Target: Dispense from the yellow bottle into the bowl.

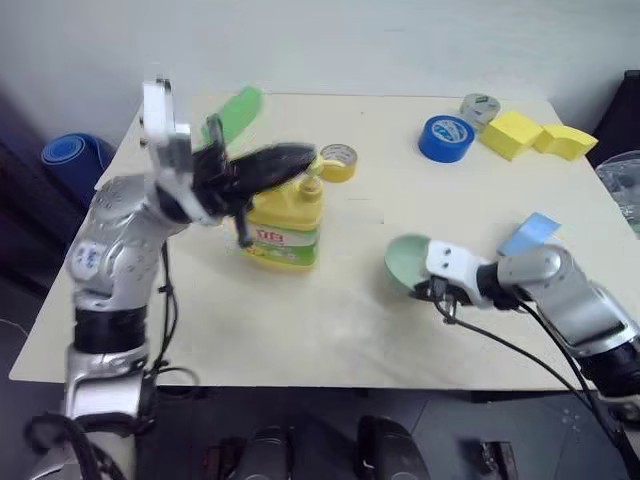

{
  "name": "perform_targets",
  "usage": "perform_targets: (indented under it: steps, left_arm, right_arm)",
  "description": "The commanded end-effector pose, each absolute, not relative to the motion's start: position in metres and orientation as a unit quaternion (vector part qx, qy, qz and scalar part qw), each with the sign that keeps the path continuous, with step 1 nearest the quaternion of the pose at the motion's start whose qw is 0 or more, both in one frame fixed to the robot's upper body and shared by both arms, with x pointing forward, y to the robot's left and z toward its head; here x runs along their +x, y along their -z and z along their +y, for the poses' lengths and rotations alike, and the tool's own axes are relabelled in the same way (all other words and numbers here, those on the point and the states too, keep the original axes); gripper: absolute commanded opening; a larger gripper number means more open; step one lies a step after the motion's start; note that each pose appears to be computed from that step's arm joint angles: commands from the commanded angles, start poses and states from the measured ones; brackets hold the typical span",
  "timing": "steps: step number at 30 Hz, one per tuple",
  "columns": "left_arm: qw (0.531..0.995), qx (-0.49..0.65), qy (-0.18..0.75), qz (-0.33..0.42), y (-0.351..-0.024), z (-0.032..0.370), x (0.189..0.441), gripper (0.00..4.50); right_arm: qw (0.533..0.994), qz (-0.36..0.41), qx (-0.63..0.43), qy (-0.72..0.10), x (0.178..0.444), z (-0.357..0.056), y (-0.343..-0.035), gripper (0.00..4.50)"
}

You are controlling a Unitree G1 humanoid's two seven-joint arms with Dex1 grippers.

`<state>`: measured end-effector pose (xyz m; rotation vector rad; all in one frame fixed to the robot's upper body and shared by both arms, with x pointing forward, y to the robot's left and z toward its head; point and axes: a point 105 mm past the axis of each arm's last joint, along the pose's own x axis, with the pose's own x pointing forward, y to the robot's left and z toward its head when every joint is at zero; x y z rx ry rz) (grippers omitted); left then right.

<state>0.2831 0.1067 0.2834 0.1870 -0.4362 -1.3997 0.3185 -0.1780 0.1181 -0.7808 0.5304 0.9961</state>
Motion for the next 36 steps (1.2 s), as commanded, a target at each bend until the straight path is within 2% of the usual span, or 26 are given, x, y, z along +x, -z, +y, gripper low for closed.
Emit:
perform_targets:
  steps: [1,6,9,12,14,16,21,25,28,33,35,36]
  left_arm:
    - [0.708,0.126,0.681,-0.138,-0.248,0.107,0.262,1.13]
    - [0.716,0.098,0.682,-0.113,-0.219,0.104,0.253,2.68]
    - [0.723,0.081,0.677,-0.107,-0.211,0.1,0.251,3.5]
    - [0.731,0.074,0.671,-0.106,-0.207,0.1,0.25,4.41]
    - [0.74,0.07,0.66,-0.108,-0.206,0.103,0.252,4.5]
    - [0.744,0.067,0.655,-0.11,-0.205,0.105,0.254,4.5]
    - [0.742,0.068,0.658,-0.107,-0.203,0.107,0.258,4.5]
    - [0.74,0.07,0.66,-0.109,-0.205,0.106,0.261,4.5]
    - [0.743,0.069,0.657,-0.112,-0.207,0.107,0.263,4.5]
    - [0.755,0.067,0.641,-0.121,-0.214,0.11,0.267,4.5]
    - [0.758,0.065,0.637,-0.124,-0.217,0.112,0.268,4.5]
    - [0.759,0.063,0.636,-0.125,-0.219,0.113,0.268,4.5]
  right_arm:
    - [0.791,0.215,-0.379,-0.43,0.329,-0.195,-0.121,0.0]
    - [0.815,0.178,-0.365,-0.414,0.338,-0.199,-0.115,0.0]
    - [0.829,0.149,-0.344,-0.414,0.339,-0.194,-0.123,0.71]
    - [0.847,0.091,-0.336,-0.402,0.34,-0.193,-0.14,1.73]
    - [0.865,0.06,-0.319,-0.384,0.337,-0.201,-0.146,2.42]
    - [0.872,0.059,-0.31,-0.375,0.334,-0.208,-0.14,3.05]
    - [0.878,0.087,-0.289,-0.372,0.336,-0.213,-0.11,3.05]
    - [0.878,0.091,-0.281,-0.377,0.341,-0.206,-0.101,3.05]
    - [0.88,0.076,-0.273,-0.382,0.347,-0.195,-0.1,2.5]
    - [0.879,0.066,-0.285,-0.376,0.357,-0.192,-0.099,0.89]
    - [0.874,0.074,-0.286,-0.386,0.357,-0.191,-0.095,0.08]
    - [0.873,0.076,-0.285,-0.389,0.356,-0.191,-0.095,0.08]
